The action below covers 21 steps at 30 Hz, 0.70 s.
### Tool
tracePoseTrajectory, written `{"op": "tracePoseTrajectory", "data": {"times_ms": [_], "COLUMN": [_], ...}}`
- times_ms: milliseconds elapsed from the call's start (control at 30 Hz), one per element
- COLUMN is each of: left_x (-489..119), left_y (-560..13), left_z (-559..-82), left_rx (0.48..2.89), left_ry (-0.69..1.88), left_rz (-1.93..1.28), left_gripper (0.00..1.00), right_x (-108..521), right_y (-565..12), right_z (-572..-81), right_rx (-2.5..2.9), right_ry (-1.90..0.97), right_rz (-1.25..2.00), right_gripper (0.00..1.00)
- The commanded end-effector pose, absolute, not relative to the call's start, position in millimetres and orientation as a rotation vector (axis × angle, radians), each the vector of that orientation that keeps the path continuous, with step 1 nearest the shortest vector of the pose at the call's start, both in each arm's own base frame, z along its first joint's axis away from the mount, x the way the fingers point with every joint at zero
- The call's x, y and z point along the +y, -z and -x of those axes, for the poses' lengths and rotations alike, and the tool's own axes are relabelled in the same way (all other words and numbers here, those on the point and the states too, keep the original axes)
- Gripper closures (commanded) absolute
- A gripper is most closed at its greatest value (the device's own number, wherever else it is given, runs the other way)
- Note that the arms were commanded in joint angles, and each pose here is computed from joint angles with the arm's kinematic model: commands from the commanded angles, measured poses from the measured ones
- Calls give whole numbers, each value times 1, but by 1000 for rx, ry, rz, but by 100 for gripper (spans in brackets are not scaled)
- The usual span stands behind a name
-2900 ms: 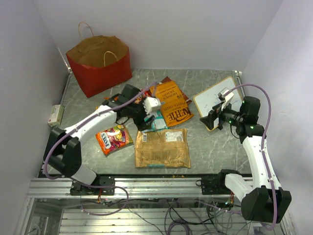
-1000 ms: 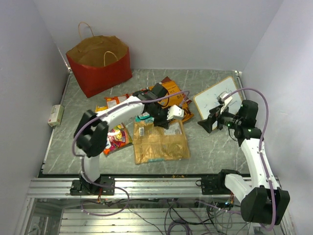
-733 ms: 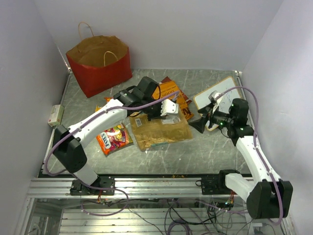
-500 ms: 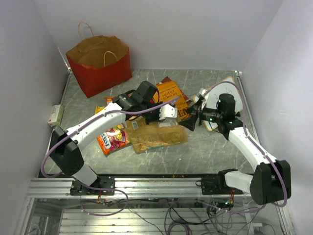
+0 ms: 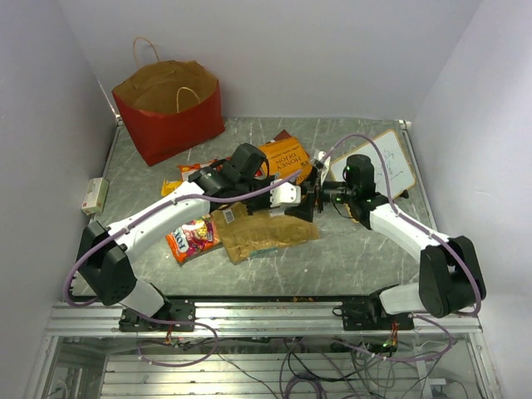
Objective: Place the snacks into the paper bag
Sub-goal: Pick up the snack from the center of the board.
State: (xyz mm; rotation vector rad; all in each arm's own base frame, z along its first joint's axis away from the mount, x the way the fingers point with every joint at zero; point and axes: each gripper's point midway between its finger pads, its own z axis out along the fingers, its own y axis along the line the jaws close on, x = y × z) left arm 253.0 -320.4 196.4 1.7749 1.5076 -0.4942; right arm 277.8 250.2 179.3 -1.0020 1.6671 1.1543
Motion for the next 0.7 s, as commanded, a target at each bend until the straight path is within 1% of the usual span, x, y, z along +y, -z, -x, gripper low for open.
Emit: {"op": "tracePoseTrajectory", "data": {"times_ms": [0, 133, 333, 433, 500, 667], "left_x": [-332, -331, -330, -327, -324, -311], "left_y": [-219, -214, -209, -209, -209, -223], "left_z": [-255, -255, -248, -245, -243, -248], "left_rx": [1425, 1434, 1440, 1437, 1439, 1444], "left_ry": [507, 505, 542, 562, 592, 655], "left_rz": [-1722, -1724, -1724, -1711, -1696, -1614], "left_gripper": [93, 93, 82, 75, 68, 50], "right_x": [262, 261, 257, 254, 253, 248], "right_y": [-193, -189, -186, -186, -185, -187], "right_z": [-277, -276, -275, -274, -273, -270], "right_rx": [1565, 1550, 1522, 1505, 1490, 1456], "right_ry": [-1190, -1167, -1099, -1064, -1042, -981], "right_rz": [1044, 1054, 1093, 1123, 1138, 1174], "right_gripper": [21, 42, 72, 85, 88, 89]}}
